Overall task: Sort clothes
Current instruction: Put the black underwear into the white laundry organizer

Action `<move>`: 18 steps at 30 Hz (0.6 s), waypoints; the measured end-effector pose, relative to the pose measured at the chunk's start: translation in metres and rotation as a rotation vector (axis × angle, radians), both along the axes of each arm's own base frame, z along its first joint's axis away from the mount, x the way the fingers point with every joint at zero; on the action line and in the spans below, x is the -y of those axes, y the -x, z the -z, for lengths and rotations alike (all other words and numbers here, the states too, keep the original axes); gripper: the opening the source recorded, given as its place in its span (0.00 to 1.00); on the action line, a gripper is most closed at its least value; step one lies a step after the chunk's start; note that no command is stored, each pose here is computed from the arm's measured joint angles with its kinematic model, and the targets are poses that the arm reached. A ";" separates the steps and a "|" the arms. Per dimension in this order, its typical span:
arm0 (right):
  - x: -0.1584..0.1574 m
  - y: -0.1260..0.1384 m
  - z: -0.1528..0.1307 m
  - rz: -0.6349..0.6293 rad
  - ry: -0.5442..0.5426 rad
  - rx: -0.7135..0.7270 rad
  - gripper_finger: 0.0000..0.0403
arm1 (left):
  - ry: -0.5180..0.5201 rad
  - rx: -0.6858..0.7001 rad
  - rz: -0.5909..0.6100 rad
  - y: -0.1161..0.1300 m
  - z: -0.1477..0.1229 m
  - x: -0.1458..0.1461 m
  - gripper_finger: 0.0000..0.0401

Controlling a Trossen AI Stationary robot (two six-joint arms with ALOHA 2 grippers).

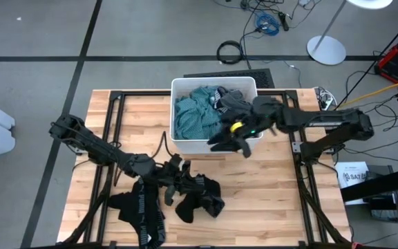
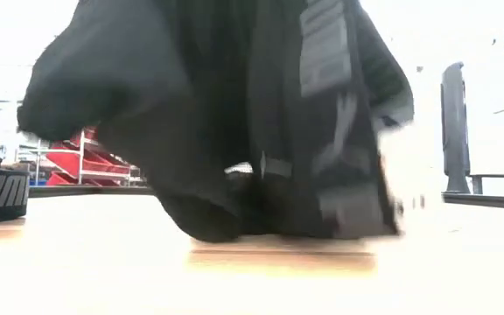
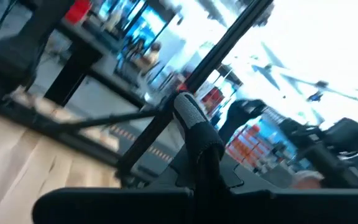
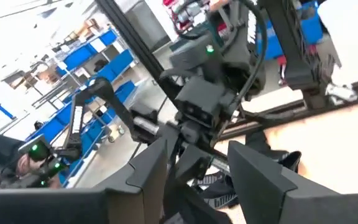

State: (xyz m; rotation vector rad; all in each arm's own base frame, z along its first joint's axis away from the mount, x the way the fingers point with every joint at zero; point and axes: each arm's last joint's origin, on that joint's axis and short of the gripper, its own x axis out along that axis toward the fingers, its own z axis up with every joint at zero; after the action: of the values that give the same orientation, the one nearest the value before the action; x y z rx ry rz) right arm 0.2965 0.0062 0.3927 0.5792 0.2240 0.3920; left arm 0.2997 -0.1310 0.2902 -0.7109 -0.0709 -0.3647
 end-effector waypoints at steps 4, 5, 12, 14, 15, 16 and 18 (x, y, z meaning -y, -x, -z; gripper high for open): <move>-0.003 0.026 -0.012 -0.033 0.060 0.006 0.39 | 0.015 0.113 -0.008 0.002 -0.011 -0.001 0.03; -0.005 0.032 -0.012 -0.045 0.075 -0.016 0.39 | 0.017 0.149 -0.013 0.003 -0.014 -0.002 0.03; -0.034 0.069 0.004 -0.097 0.246 -0.253 0.39 | 0.098 0.404 -0.034 0.014 -0.037 -0.007 0.03; -0.045 0.073 0.012 -0.115 0.319 -0.321 0.39 | 0.122 0.456 -0.036 0.017 -0.042 -0.009 0.03; -0.051 0.074 0.015 -0.124 0.356 -0.334 0.39 | 0.129 0.471 -0.037 0.018 -0.043 -0.009 0.03; -0.058 0.076 0.017 -0.127 0.388 -0.341 0.39 | 0.134 0.480 -0.037 0.018 -0.044 -0.009 0.03; -0.069 0.077 0.018 -0.121 0.423 -0.339 0.38 | 0.144 0.488 -0.035 0.019 -0.044 -0.010 0.03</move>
State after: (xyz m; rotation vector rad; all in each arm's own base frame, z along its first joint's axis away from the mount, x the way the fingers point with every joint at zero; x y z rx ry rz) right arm 0.2198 0.0750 0.3742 0.2107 0.6525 0.3477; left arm 0.2807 -0.1214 0.3346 -0.7487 -0.5752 -0.4967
